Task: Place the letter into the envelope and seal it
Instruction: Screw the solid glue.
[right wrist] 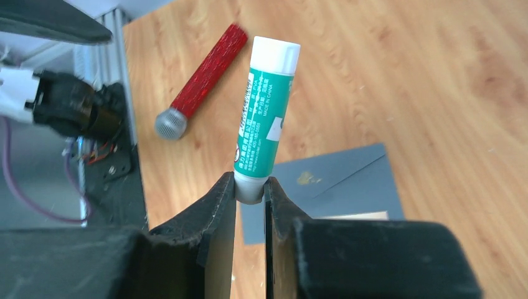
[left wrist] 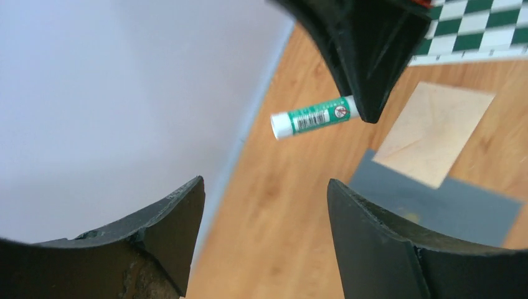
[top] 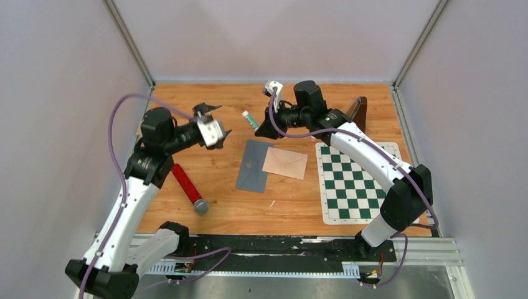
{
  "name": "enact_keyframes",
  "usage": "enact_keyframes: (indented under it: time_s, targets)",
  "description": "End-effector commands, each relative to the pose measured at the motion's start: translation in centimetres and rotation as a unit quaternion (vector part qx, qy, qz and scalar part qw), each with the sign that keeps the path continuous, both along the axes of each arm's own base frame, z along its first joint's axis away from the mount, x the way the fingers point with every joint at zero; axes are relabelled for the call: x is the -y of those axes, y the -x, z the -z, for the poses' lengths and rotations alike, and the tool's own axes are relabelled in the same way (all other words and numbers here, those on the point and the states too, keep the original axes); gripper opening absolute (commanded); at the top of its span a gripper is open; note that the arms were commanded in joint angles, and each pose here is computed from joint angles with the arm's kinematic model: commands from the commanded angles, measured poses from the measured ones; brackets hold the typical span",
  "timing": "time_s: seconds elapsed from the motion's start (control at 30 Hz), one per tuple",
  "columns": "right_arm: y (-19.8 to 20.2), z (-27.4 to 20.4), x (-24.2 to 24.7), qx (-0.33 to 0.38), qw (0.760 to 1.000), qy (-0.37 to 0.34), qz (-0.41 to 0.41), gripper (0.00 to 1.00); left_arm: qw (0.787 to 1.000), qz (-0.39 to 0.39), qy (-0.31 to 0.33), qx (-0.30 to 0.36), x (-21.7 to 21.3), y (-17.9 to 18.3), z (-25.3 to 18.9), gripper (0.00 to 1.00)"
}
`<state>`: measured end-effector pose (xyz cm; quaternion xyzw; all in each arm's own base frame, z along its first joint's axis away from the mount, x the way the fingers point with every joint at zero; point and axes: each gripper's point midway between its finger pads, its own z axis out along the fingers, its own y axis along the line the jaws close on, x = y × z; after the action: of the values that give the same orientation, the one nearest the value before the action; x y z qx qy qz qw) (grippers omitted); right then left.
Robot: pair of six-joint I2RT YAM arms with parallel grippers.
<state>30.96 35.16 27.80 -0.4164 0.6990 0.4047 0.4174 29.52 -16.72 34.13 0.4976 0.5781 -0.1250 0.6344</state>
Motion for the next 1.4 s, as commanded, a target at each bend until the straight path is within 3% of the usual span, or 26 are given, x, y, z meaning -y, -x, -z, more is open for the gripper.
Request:
enact_keyframes:
  time_s: [0.0, 0.03, 0.33, 0.63, 0.93, 1.0, 1.07, 1.1, 1.17, 1.2, 1.23, 1.27, 1.3, 1.33, 1.37]
  targets:
    - [3.4, -0.2, 0.6, -0.013, 0.996, 0.021, -0.086, 0.00, 0.908, 0.142, -0.228, 0.321, 1.5, 1.3, -0.7, 0.79]
    - [3.4, -0.3, 0.5, -0.017, 0.996, 0.022, -0.088, 0.00, 0.889, 0.159, -0.250, 0.348, 1.9, 1.3, -0.8, 0.80]
    - [3.0, -1.4, -0.7, -0.063, 0.992, 0.022, -0.104, 0.00, 0.858, 0.271, -0.314, 0.304, 5.0, 2.6, 3.5, 0.75]
    - [3.0, -1.5, -0.5, -0.060, 0.993, 0.024, -0.102, 0.00, 0.838, 0.241, -0.343, 0.350, 7.4, 0.1, 4.7, 0.70]
    - [2.7, -1.2, -0.5, -0.061, 0.993, 0.030, -0.096, 0.00, 0.836, 0.217, -0.357, 0.355, 8.0, -1.5, 4.3, 0.38]
    - [2.7, -1.2, -0.5, -0.062, 0.993, 0.031, -0.096, 0.00, 0.837, 0.213, -0.361, 0.352, 8.1, -1.6, 4.3, 0.26]
    - [2.4, -1.5, -0.4, -0.059, 0.994, 0.031, -0.091, 0.08, 0.850, 0.202, -0.353, 0.335, 8.2, -1.8, 4.1, 0.12]
    - [2.1, -1.9, -0.1, -0.056, 0.994, 0.027, -0.086, 0.20, 0.857, 0.194, -0.346, 0.328, 8.2, -1.9, 3.9, 0.06]
    - [1.4, -3.8, 1.0, -0.053, 0.996, 0.005, -0.078, 0.45, 0.899, 0.153, -0.300, 0.281, 8.3, -2.6, 2.8, 0.00]
    - [1.2, -5.2, 1.7, -0.048, 0.996, -0.013, -0.076, 0.54, 0.937, 0.112, -0.251, 0.215, 8.0, -3.0, 2.6, 0.00]
    - [0.7, -6.5, 2.6, -0.042, 0.996, -0.029, -0.068, 0.58, 0.956, 0.084, -0.215, 0.182, 8.3, -3.8, 1.1, 0.00]
    - [0.0, -7.8, 3.6, -0.028, 0.997, -0.041, -0.050, 0.60, 0.983, 0.036, -0.152, 0.094, 7.8, -4.3, 0.9, 0.00]
    - [-1.0, -8.8, 4.7, -0.013, 0.999, -0.049, -0.019, 0.61, 0.993, 0.013, -0.105, 0.054, 8.2, -5.2, -0.7, 0.00]
    - [-1.8, -10.0, 5.9, 0.012, 0.998, -0.057, 0.019, 0.62, 0.999, -0.008, -0.010, -0.049, 8.0, -5.3, -1.1, 0.00]
    - [-2.9, -10.9, 7.1, 0.036, 0.995, -0.064, 0.072, 0.63, 0.995, -0.007, 0.044, -0.092, 8.4, -5.8, -2.2, 0.00]
